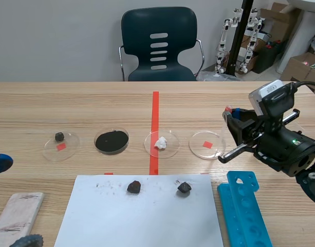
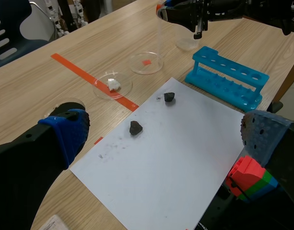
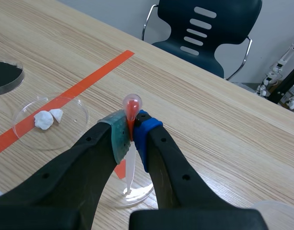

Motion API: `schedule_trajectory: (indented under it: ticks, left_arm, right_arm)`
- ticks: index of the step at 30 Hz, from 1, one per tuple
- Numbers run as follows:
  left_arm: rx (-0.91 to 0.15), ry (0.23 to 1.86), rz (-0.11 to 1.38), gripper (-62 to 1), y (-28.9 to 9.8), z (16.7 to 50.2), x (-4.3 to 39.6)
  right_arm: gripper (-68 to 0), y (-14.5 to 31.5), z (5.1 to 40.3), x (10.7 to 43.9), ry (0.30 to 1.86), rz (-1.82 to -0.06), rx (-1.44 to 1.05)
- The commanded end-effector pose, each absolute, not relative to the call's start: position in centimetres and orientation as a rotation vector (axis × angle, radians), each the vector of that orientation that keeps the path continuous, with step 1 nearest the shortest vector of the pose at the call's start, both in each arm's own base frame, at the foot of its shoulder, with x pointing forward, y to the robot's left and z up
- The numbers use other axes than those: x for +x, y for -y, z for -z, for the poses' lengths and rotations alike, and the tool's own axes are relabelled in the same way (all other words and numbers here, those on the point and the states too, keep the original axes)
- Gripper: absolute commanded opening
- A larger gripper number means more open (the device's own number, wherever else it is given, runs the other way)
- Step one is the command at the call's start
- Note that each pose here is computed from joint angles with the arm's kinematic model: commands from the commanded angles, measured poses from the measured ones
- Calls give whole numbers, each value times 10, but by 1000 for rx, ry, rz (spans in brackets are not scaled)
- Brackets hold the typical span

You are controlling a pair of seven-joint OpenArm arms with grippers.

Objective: Draw acid from the petri dish

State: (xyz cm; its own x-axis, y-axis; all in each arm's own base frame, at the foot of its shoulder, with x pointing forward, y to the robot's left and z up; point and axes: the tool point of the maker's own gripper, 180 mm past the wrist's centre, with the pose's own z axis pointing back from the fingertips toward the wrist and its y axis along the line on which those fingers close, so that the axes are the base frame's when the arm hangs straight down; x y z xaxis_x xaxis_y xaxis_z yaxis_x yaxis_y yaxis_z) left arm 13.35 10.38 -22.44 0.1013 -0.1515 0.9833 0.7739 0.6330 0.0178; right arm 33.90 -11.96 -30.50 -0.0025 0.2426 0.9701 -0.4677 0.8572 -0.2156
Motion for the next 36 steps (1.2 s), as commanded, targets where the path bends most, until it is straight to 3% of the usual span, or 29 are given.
schedule_trajectory:
  ticks: [1,36]
  left_arm:
    - [-612,1331,736,14,-101,217,136]
    - [-612,1331,736,14,-101,217,136]
  right_arm:
    - [-649,122,293,346,1513,-564,183]
    - [-620,124,293,347,1516,-559,172]
